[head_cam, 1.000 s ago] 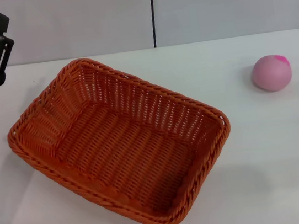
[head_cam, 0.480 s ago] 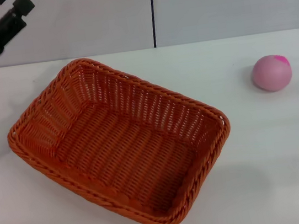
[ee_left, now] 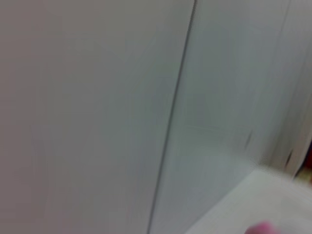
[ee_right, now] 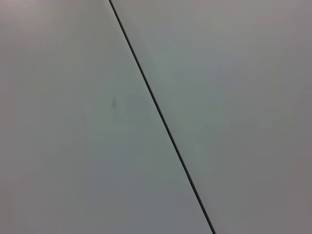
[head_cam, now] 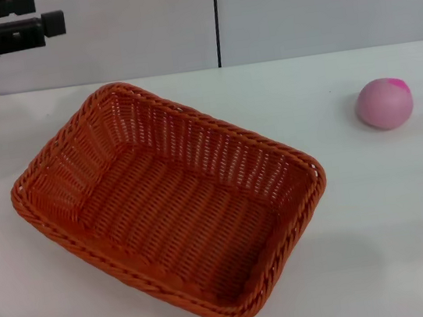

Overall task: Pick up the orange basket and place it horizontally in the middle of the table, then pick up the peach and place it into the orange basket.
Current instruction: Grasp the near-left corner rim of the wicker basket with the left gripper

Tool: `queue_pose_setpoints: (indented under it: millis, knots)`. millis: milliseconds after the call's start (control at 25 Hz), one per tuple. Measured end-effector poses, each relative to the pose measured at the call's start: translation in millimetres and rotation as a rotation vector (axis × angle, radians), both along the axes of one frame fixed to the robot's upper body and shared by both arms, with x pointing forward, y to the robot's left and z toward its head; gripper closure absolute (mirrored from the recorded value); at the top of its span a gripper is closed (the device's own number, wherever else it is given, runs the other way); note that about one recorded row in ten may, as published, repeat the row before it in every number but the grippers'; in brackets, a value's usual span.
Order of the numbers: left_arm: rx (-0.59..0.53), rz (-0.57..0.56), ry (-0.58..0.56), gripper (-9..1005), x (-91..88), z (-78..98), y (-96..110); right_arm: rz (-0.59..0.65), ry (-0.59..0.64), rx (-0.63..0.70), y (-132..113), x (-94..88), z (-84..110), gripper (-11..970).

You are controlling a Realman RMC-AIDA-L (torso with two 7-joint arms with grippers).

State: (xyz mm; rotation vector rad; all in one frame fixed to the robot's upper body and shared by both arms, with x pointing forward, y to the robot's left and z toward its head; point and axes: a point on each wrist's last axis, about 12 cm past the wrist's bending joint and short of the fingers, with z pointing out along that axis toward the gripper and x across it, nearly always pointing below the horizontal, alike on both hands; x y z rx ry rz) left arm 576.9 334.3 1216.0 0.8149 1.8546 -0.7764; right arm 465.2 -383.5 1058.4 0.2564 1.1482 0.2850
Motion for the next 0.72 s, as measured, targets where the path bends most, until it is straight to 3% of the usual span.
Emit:
queue_pose_setpoints:
  millis: [160,360,400,720]
  knots:
    - [0.112,0.010,0.036,244,6.5,4.5,-9,-0.001,0.002,0.005,1,-0.8,-0.9,304]
    - [0.228,0.008,0.088,243,15.2,-3.1,-24,-0.004,0.008,0.008,1,-3.1,-2.6,304]
    - [0.304,0.011,0.118,243,19.9,-11.6,-35,-0.005,0.009,0.008,0,-3.6,-2.8,304]
    - [0.387,0.048,0.128,266,29.3,-23.3,-45,-0.020,0.031,0.019,-1,-6.0,-6.5,304]
